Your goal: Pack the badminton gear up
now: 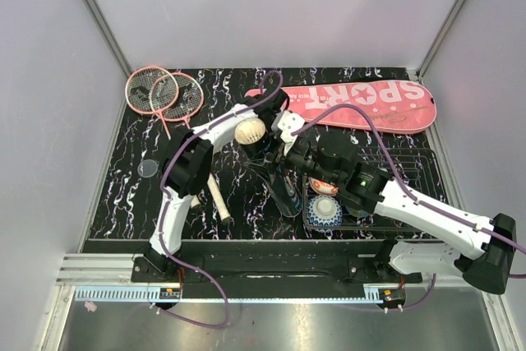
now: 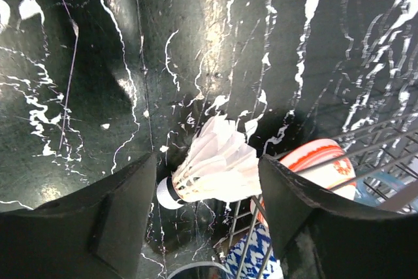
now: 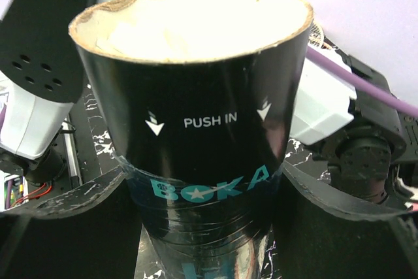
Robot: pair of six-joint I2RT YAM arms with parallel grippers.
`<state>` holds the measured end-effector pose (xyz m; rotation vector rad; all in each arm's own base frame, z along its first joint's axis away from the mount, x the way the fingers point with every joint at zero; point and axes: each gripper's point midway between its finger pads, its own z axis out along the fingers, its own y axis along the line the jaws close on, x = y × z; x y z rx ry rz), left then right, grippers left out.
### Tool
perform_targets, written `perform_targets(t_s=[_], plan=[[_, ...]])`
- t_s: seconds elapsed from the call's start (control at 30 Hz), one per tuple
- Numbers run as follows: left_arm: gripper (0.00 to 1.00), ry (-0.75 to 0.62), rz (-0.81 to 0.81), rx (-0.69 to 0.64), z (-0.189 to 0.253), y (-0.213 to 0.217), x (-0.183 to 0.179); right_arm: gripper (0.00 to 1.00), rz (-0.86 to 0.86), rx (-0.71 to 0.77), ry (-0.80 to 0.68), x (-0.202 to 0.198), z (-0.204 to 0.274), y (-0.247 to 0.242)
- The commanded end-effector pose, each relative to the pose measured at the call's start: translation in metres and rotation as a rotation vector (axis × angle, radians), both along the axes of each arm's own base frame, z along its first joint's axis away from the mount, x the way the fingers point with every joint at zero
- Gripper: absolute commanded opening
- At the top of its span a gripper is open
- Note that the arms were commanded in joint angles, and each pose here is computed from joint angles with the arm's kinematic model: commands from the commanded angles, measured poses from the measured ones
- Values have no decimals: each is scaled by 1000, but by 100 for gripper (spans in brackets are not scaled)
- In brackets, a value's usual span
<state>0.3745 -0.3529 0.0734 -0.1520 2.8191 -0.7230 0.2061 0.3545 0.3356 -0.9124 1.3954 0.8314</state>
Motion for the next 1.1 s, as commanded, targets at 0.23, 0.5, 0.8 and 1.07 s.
perform_targets(t_s=[0.23,0.5,0.8,1.07], plan=[[63,-21,-19,132,-20,-8,-3,36,-11,113,-79,-7,37,-16],[22,-62,-13,157,-7,0,-9,36,-6,124,-68,-7,36,-14],[0,-234,97,162,70,65,19,35,-11,68,-57,3,16,-1],[0,-526,407,148,209,234,12,35,37,-4,-71,36,-2,45]])
